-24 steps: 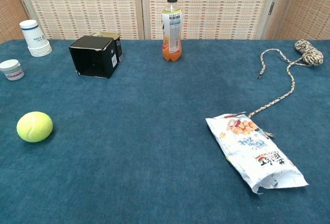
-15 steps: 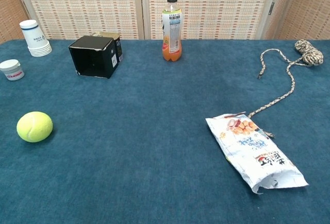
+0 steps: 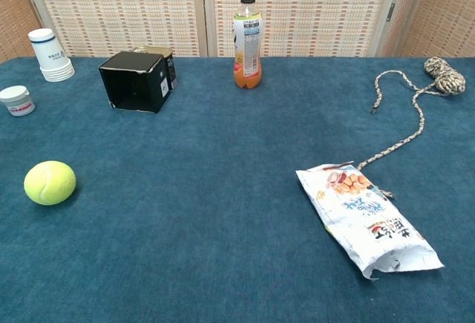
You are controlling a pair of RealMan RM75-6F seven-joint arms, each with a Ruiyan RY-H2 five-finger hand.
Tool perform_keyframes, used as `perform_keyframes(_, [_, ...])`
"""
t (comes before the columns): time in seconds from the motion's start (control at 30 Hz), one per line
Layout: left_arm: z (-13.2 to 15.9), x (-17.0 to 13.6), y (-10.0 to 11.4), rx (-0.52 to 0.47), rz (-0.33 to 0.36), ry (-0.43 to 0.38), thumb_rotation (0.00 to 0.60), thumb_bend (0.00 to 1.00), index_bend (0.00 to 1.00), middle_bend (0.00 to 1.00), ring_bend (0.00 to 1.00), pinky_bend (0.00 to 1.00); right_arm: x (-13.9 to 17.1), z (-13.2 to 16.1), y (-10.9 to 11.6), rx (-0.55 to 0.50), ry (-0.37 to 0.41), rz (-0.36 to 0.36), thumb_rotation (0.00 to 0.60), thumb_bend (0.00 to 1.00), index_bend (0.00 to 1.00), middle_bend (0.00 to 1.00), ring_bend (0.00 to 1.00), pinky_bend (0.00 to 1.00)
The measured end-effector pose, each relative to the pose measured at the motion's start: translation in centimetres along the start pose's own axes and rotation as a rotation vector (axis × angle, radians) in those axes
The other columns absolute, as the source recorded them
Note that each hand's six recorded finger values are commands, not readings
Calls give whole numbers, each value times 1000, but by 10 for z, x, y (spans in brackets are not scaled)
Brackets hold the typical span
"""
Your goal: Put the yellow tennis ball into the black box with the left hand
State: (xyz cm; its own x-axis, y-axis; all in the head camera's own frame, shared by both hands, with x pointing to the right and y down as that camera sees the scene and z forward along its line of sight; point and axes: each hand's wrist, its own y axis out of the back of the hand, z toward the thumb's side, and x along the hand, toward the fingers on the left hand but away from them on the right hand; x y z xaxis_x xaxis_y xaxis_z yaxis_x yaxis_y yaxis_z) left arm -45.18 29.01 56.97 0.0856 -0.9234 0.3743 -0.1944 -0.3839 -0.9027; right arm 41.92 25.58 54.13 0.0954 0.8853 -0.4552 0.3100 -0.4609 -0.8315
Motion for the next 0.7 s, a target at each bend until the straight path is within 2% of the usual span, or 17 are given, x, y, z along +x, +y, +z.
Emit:
perform_keyframes(0.03, [1,1,3,-19,40,-8,424,164,999,1000,985,1000,-1,0,-1,1,1,5,535,0,0,0,0,0])
perform_keyframes(0.13, [2,-1,9,-50,130,-37,419,161,1000,1000,1000,1000,-1,0,0,-1,1,7,536,0,0,0,0,0])
perform_keyframes(0.2, [1,-2,8,-55,149,-54,424,162,1000,1000,1000,1000,0,0,0,-5,0,3,536,0,0,0,0,0])
perform_keyframes(0.27, [0,-2,5,-46,139,-59,466,176,1000,1000,1000,1000,0,-1,0,-8,-3,2,536,0,0,0,0,0])
perform_keyframes(0.3, [0,-3,2,-41,125,-60,508,196,1000,1000,1000,1000,1,-1,1,-8,-4,2,536,0,0,0,0,0])
perform_keyframes(0.33, [1,-3,0,-37,112,-62,555,232,1000,1000,1000,1000,1,-1,1,-9,-4,1,536,0,0,0,0,0])
perform_keyframes(0.4, [5,-6,-5,-37,80,-67,596,341,1000,1000,1000,1000,2,-1,1,-9,-1,-2,536,0,0,0,0,0])
perform_keyframes(0.53, [14,-14,-20,-46,11,-92,600,582,1000,1000,1000,1000,2,0,0,-5,5,4,536,0,0,0,0,0])
perform_keyframes(0.6, [18,-16,-29,-31,-11,-101,600,644,1000,1000,1000,1000,3,1,-1,-4,9,6,536,0,0,0,0,0])
perform_keyframes(0.7, [24,-16,-46,-22,-41,-113,600,680,1000,1000,1000,1000,3,2,-1,-4,13,7,535,0,0,0,0,0])
